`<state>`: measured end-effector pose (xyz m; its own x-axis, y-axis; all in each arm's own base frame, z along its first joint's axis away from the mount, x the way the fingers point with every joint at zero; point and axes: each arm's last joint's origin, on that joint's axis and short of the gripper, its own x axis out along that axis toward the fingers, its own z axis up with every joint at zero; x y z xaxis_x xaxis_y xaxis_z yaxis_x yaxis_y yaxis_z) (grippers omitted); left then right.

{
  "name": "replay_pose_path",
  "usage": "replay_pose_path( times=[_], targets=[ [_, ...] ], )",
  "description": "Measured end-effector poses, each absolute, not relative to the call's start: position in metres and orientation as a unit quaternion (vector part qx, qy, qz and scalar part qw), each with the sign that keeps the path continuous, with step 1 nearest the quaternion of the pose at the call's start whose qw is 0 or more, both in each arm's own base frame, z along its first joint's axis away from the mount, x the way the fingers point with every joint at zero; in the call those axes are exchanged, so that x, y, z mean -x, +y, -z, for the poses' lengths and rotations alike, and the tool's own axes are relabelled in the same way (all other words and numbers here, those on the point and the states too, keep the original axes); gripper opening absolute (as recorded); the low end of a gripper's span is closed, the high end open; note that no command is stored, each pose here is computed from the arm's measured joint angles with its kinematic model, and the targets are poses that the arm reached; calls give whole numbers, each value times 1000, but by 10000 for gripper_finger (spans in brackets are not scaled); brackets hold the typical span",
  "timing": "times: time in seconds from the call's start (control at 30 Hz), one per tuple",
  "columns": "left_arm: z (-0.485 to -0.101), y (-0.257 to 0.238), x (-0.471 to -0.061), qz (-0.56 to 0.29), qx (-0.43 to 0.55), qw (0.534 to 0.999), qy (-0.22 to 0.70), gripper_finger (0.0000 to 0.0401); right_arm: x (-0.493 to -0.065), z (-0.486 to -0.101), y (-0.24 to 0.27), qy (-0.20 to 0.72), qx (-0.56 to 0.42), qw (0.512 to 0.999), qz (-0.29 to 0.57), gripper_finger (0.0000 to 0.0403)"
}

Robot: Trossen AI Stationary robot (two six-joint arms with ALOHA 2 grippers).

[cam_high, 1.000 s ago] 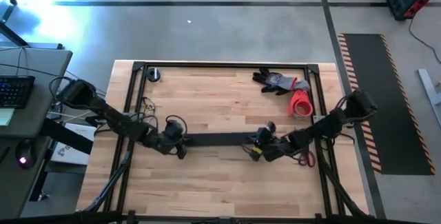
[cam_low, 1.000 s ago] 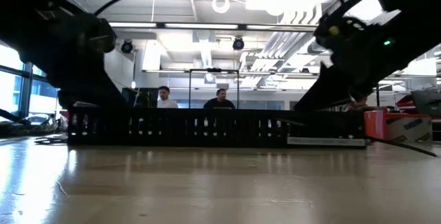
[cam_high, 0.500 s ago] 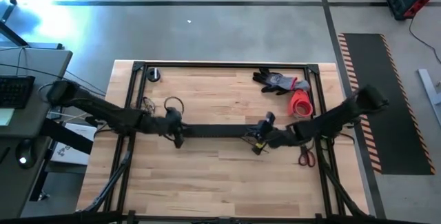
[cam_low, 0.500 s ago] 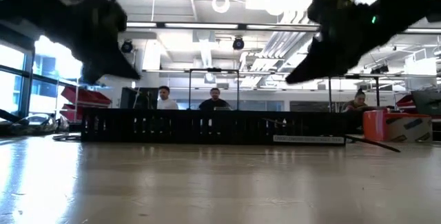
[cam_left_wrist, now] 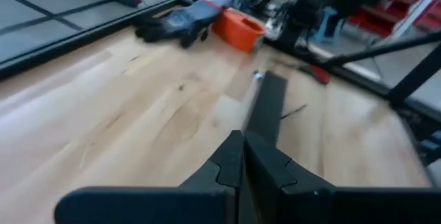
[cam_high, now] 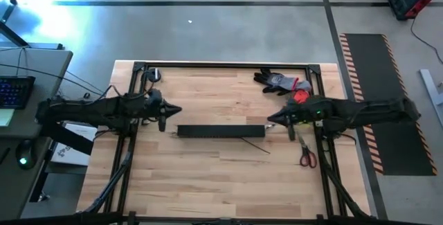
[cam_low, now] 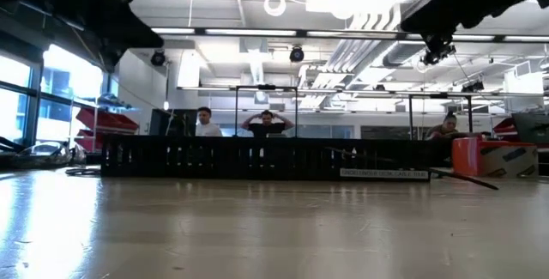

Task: Ziptie cables
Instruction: Return to Home Position

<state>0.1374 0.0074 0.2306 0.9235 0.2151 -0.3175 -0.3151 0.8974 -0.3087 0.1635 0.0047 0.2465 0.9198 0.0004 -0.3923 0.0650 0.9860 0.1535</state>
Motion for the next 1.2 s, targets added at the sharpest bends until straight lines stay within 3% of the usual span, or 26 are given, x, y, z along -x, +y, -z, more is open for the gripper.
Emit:
replay_pose_path(
  times=[0.27, 0.67, 0.9, 1.2],
  targets=[
    [-230, 21, -123, -155, 161, 968, 113, 0, -127, -218, -7, 137, -121, 983, 3, 0],
    [-164, 22, -113, -118, 164, 979, 5, 0, -103, -193, -4, 23, -132, 990, -45, 0],
    [-170, 20, -106, -108, 146, 983, -20, 0, -99, -169, -3, -5, -139, 988, -63, 0],
    [-176, 17, -98, -74, 109, 990, -50, 0, -98, -170, -3, -10, -122, 991, -61, 0]
  ],
)
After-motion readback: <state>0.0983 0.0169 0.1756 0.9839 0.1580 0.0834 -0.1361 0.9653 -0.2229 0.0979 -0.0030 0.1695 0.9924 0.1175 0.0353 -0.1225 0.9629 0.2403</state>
